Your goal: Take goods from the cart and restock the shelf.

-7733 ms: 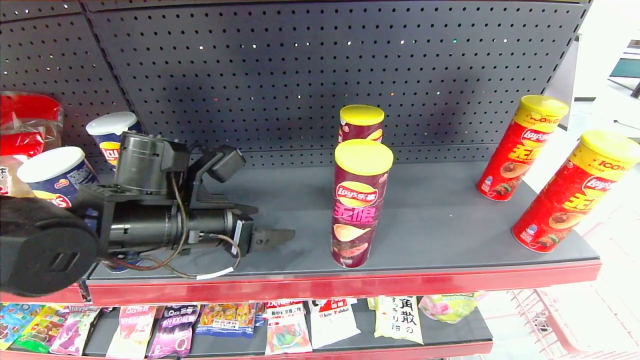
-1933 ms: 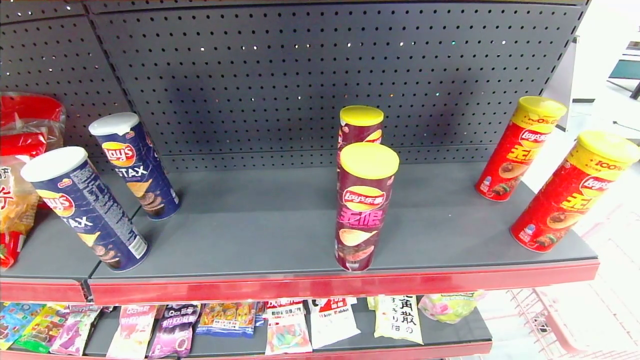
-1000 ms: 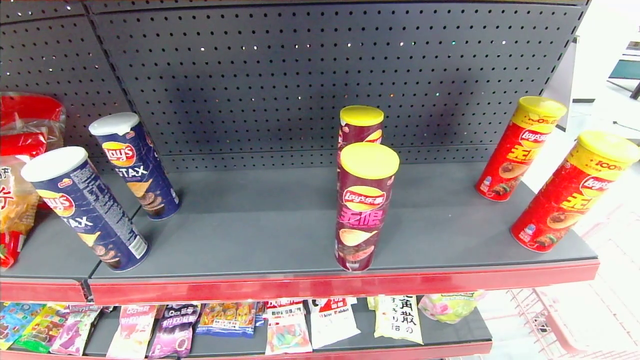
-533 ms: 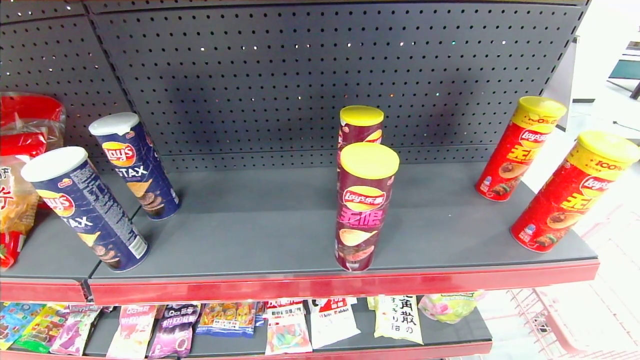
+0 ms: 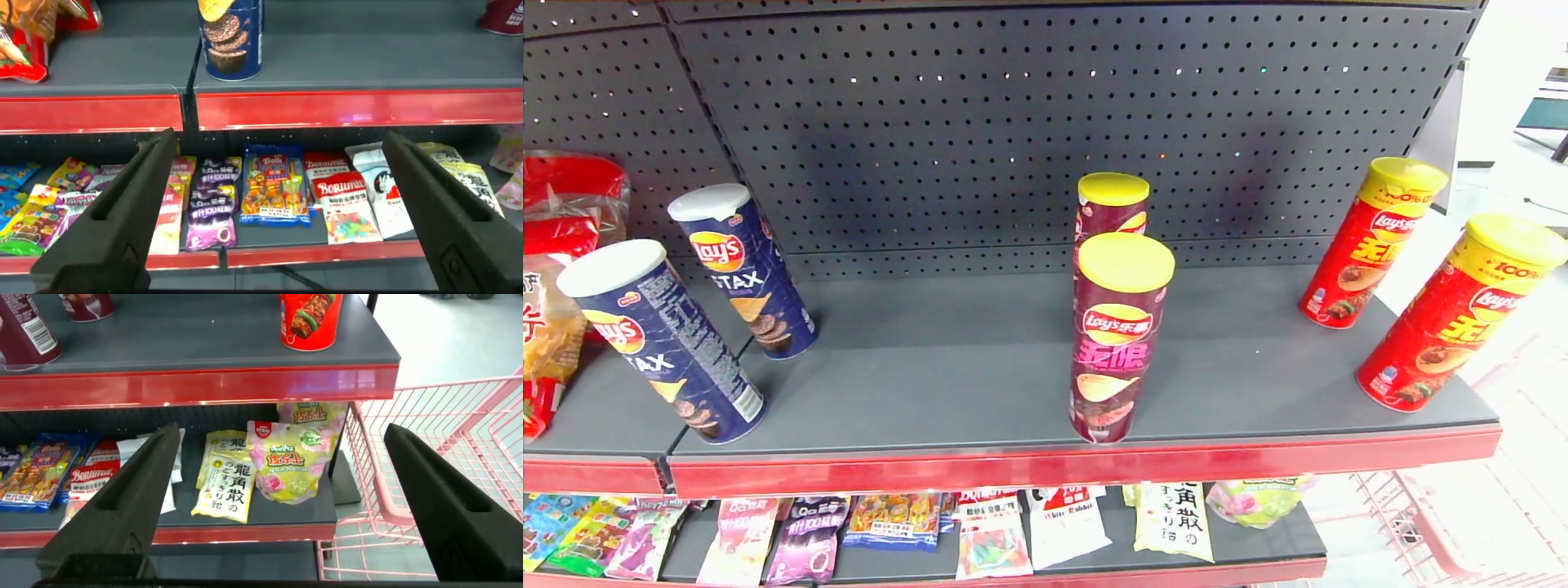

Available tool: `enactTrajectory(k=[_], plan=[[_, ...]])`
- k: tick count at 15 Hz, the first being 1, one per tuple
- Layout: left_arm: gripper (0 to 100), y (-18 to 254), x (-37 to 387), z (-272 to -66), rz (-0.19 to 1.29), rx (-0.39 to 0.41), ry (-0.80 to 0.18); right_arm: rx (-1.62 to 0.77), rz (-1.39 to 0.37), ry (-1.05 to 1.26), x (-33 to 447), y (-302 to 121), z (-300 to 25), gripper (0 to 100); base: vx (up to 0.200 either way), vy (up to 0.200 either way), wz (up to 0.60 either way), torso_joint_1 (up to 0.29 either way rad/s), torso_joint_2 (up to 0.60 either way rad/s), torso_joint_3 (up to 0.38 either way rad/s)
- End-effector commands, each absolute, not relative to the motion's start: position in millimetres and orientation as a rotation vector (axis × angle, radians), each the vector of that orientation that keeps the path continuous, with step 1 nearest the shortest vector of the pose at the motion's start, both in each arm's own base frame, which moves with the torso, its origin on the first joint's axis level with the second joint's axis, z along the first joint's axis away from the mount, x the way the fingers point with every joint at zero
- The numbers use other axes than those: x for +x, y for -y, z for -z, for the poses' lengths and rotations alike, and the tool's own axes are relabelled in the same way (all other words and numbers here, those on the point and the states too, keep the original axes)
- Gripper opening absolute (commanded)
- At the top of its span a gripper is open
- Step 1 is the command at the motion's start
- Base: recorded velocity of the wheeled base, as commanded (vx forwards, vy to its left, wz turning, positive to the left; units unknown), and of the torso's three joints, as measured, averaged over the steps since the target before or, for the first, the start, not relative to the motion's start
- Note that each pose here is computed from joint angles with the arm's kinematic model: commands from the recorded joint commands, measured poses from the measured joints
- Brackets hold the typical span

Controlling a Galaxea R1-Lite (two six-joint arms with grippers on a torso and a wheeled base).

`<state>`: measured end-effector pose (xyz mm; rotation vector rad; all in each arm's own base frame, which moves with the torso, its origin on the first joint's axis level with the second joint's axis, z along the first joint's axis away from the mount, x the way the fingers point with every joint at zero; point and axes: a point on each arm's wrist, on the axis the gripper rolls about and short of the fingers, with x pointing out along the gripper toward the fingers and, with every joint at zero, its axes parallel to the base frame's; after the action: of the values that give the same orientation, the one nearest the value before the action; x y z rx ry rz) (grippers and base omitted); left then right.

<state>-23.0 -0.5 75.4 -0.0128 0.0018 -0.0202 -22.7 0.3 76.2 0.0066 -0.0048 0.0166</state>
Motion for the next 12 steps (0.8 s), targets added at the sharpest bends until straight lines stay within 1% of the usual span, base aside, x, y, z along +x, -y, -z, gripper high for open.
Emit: enactTrajectory(k=[1, 4, 6, 9, 10, 11, 12], plan=[[100, 0.5, -22.8, -75.0, 0.02, -0.014, -0.005, 0.005, -0.018, 0.006, -22.7, -0.3, -76.3, 100, 0.0, 0.0, 0.0, 0.0, 0.0, 0.0], [100, 0.5, -22.9, -75.4, 0.02, -0.014, -0.003, 0.005, -0.021, 0.006, -22.7, -0.3, -76.3, 100, 0.0, 0.0, 0.0, 0.0, 0.0, 0.0], [100, 0.5, -22.9, -75.4, 0.02, -0.012, -0.003, 0.006, -0.08, 0.003, -22.5, -1.5, -76.4, 100, 0.0, 0.0, 0.0, 0.0, 0.0, 0.0], [100, 0.5, -22.9, -75.4, 0.02, -0.014, -0.003, 0.005, -0.081, 0.001, -22.3, -1.6, -76.6, 100, 0.0, 0.0, 0.0, 0.0, 0.0, 0.0], [100, 0.5, -22.9, -75.4, 0.02, -0.012, -0.003, 0.046, -0.115, 0.046, -24.8, -1.6, -100.5, 100, 0.0, 0.0, 0.0, 0.0, 0.0, 0.0], [100, 0.5, -22.8, -75.0, 0.02, -0.012, -0.005, 0.2, -0.175, 0.023, -8.8, -1.5, -178.6, 100, 0.0, 0.0, 0.0, 0.0, 0.0, 0.0], [100, 0.5, -22.8, -75.0, 0.02, -0.014, -0.005, 0.243, -0.225, -0.018, 15.1, -4.1, -222.8, 100, 0.0, 0.0, 0.0, 0.0, 0.0, 0.0]])
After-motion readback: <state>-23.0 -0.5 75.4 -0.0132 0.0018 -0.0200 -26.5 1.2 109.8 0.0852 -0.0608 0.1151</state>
